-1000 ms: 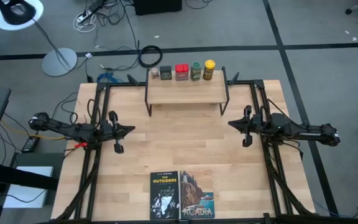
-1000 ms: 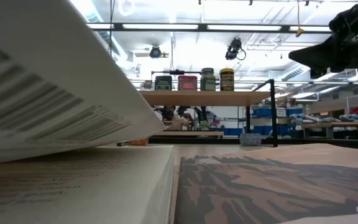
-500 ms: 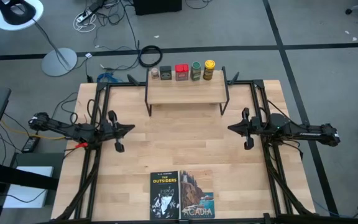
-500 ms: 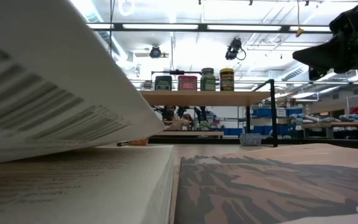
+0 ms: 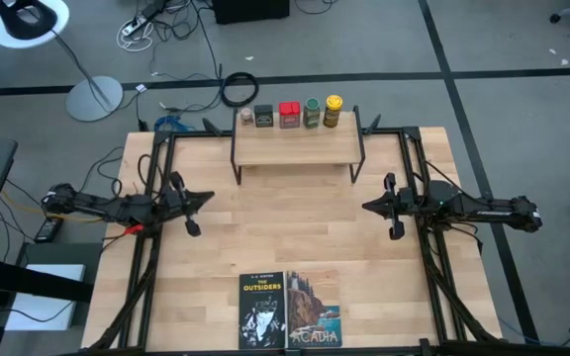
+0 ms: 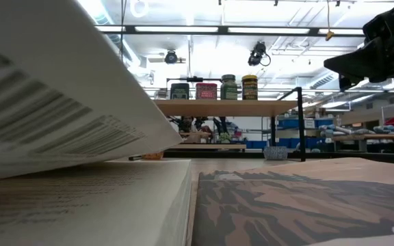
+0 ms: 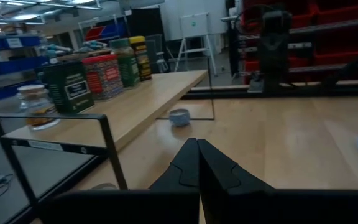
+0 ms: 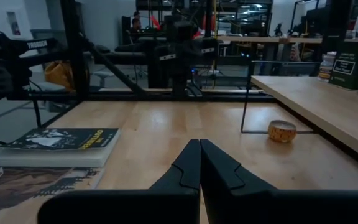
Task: Shelf spices
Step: Return to Home Position
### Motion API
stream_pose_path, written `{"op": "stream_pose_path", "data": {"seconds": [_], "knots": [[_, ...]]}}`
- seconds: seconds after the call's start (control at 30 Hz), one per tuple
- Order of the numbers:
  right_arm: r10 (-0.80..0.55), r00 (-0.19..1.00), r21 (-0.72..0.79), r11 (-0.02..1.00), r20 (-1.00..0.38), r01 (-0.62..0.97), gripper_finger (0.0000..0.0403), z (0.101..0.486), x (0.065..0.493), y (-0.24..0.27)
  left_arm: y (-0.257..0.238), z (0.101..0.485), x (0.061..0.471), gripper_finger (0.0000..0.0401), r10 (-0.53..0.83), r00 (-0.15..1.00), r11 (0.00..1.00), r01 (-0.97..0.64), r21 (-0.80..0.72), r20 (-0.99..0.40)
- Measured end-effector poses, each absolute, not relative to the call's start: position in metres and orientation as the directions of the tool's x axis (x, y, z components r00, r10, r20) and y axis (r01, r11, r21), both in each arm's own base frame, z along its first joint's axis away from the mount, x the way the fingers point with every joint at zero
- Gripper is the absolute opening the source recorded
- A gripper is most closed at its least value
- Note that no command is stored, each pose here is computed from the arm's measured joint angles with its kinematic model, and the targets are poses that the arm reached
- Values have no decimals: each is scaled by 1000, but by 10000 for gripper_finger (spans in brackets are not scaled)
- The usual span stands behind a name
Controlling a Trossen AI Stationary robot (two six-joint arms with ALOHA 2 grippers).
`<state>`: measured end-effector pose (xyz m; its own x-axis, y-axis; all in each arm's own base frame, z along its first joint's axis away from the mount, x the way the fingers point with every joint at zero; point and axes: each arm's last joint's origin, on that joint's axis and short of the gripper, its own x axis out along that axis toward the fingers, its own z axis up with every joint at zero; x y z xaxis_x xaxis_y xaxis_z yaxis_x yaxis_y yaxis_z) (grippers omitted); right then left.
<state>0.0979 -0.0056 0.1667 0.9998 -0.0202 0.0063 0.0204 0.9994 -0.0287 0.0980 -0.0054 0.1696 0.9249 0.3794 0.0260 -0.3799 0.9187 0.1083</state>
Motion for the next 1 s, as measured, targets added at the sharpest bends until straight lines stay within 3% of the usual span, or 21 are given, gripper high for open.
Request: {"op": "stream_pose_path", "data": {"seconds": [0.4,0.7,1.0], "knots": [[-25,1000,32,999,4,24,8,167,98,-6,3,167,100,0,362,932,927,-360,102,5],[-62,998,-121,991,-2,61,5,166,98,-7,8,167,100,0,345,939,936,-344,72,5],[3,999,-73,997,-33,-6,2,164,100,-4,10,167,101,0,320,947,945,-320,68,5]]}}
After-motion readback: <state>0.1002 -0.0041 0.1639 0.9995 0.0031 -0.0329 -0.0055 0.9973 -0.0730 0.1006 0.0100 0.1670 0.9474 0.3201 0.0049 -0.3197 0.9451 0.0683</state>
